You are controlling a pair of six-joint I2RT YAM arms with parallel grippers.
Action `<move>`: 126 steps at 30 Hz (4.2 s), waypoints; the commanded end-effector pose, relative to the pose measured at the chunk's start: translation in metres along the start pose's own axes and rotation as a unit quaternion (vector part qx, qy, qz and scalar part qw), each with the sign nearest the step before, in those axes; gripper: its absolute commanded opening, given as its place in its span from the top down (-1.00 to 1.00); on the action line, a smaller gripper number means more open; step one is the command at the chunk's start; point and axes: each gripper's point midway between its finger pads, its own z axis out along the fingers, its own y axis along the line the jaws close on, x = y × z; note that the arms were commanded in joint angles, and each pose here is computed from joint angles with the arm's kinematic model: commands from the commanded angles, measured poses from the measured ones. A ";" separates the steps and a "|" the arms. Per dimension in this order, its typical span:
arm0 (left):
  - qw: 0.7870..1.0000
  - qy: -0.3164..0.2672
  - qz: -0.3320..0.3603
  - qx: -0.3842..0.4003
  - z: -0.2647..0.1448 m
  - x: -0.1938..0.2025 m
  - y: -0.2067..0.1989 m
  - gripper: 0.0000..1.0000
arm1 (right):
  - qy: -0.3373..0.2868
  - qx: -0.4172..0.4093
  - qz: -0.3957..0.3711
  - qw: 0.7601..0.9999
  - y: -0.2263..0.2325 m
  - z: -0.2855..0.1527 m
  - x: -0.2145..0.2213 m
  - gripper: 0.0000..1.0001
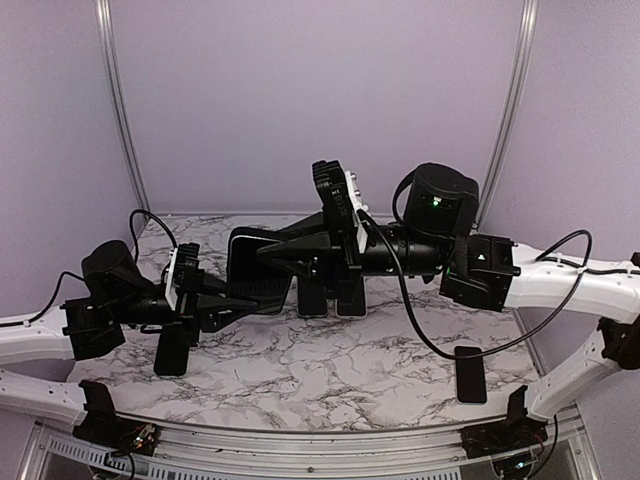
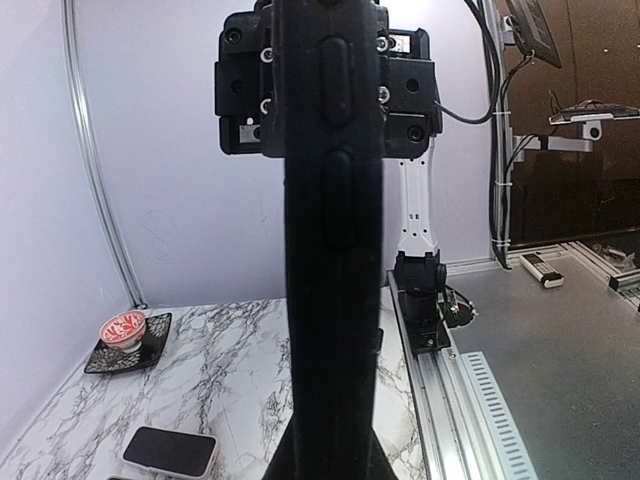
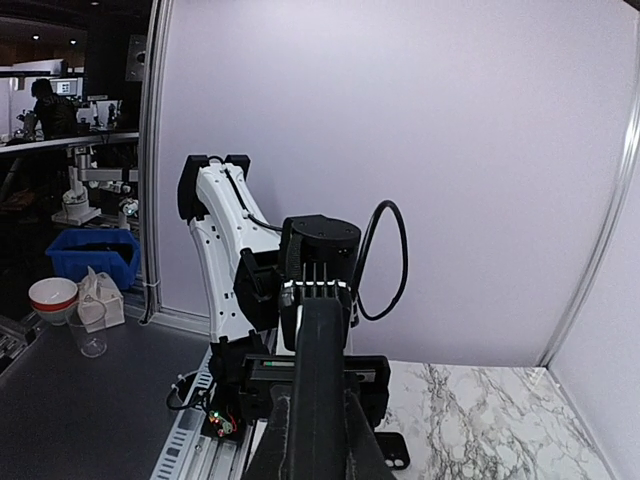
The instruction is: Put the phone into the phone case
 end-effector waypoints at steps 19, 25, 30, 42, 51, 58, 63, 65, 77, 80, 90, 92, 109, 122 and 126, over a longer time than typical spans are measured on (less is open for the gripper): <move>0.999 -0.042 0.008 0.000 -0.006 -0.030 -0.004 1.00 | -0.010 0.037 0.041 0.998 -0.005 -0.017 0.016 1.00; 0.999 -0.046 -0.001 -0.008 -0.006 -0.034 -0.001 1.00 | 0.001 0.050 0.094 0.994 -0.017 0.003 0.044 0.17; 0.999 -0.039 -0.023 -0.017 -0.002 -0.031 0.005 1.00 | -0.011 0.047 0.123 0.991 -0.022 0.013 0.039 1.00; 0.963 -0.013 -0.034 -0.269 -0.028 -0.014 0.087 -0.98 | 0.195 0.420 0.418 0.781 -0.169 -0.209 0.194 1.00; 0.902 0.065 -0.031 -0.426 -0.059 0.014 0.135 -0.98 | 0.271 0.410 0.502 0.712 -0.213 -0.290 0.288 1.00; 0.903 0.068 -0.024 -0.424 -0.060 0.015 0.134 -0.98 | 0.299 0.316 0.553 0.710 -0.245 -0.262 0.327 1.00; 0.902 0.068 -0.023 -0.425 -0.060 0.015 0.134 -0.98 | 0.299 0.300 0.592 0.686 -0.240 -0.273 0.351 0.89; 0.903 0.068 -0.022 -0.423 -0.060 0.015 0.133 -0.98 | 0.297 0.274 0.610 0.682 -0.229 -0.270 0.356 0.84; 0.906 0.070 -0.024 -0.417 -0.057 0.016 0.132 -0.98 | 0.357 0.360 0.587 0.631 -0.228 -0.303 0.385 0.52; 0.905 0.069 -0.024 -0.419 -0.058 0.016 0.132 -0.98 | 0.379 0.401 0.565 0.613 -0.234 -0.319 0.383 0.38; 0.906 0.065 -0.022 -0.417 -0.059 0.012 0.131 -0.98 | 0.480 0.582 0.426 0.500 -0.213 -0.398 0.313 -0.36; 0.906 0.064 -0.022 -0.418 -0.059 0.012 0.131 -0.98 | 0.485 0.613 0.416 0.464 -0.187 -0.418 0.301 -0.84; 0.911 0.066 -0.029 -0.406 -0.054 0.015 0.129 -0.98 | 0.481 0.568 0.587 0.319 0.001 -0.432 0.364 -0.97; 0.911 0.064 -0.023 -0.406 -0.056 0.013 0.128 -0.98 | 0.485 0.515 0.610 0.356 0.027 -0.397 0.378 -0.82; 0.912 0.065 -0.023 -0.403 -0.055 0.013 0.128 -0.98 | 0.480 0.517 0.602 0.374 0.024 -0.382 0.371 -0.51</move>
